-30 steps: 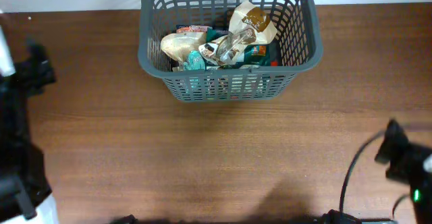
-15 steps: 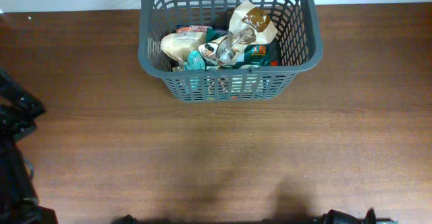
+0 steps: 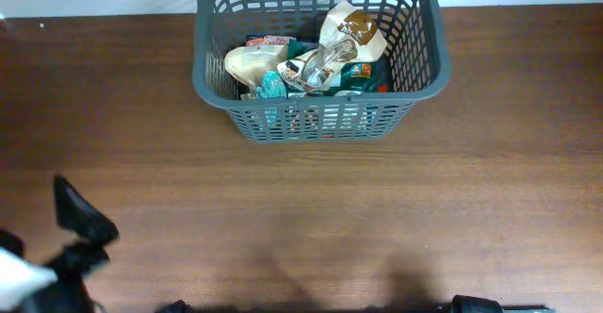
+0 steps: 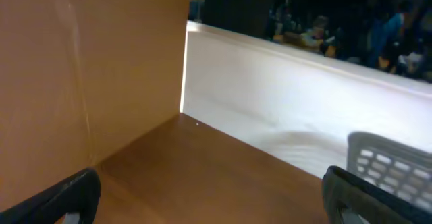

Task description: Pack container

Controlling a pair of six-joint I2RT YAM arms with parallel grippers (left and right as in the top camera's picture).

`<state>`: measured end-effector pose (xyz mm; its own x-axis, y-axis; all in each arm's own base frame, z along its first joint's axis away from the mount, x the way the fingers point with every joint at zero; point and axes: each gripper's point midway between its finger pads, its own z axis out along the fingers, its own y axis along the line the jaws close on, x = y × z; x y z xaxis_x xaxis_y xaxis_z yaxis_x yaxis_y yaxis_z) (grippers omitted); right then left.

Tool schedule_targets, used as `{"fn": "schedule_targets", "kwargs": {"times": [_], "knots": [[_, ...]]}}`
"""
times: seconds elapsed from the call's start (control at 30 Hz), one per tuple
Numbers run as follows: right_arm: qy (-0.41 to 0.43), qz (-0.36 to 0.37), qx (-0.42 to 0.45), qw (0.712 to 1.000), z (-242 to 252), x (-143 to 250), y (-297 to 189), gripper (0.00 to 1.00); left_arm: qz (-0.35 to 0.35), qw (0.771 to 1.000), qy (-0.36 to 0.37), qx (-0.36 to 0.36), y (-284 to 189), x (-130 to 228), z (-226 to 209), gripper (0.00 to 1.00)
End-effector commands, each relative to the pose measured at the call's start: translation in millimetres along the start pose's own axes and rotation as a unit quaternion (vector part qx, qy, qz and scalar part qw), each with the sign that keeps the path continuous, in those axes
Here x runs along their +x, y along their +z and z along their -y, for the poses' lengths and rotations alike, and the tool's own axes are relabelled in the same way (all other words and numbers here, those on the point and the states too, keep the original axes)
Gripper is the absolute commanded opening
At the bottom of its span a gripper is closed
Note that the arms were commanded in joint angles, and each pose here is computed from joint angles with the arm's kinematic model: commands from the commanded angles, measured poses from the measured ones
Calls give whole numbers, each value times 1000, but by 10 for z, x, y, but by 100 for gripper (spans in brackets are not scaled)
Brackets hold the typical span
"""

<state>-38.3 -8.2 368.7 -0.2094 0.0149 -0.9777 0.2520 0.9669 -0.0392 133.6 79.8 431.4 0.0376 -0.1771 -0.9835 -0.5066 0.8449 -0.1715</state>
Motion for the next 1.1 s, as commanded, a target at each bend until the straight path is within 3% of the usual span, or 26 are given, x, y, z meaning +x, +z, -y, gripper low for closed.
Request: {"fn": "schedule_targets", "kwargs": {"times": [0.0, 0.33, 0.5, 0.7, 0.8, 1.07], "knots": [[1, 7, -17, 1000, 11, 36, -39, 99, -27, 1000, -3, 8, -54, 318, -21, 99], [-5, 20, -56, 998, 45, 99, -78, 99, -136, 989, 2, 52, -63, 1274, 26, 99], [-6, 11, -57, 998, 34, 277, -21, 99, -200, 976, 50, 73, 88, 1783, 35, 99], [-9, -17, -100, 995, -138, 459, 108, 99, -184, 978, 61, 76, 304, 1889, 53, 99], [-10, -13, -151, 988, -303, 431, 163, 99, -179, 979, 60, 75, 402, 1966, 52, 99], [-12, -21, -179, 983, -476, 379, 637, 99, -171, 981, 67, 61, 519, 2046, 22, 99]]}}
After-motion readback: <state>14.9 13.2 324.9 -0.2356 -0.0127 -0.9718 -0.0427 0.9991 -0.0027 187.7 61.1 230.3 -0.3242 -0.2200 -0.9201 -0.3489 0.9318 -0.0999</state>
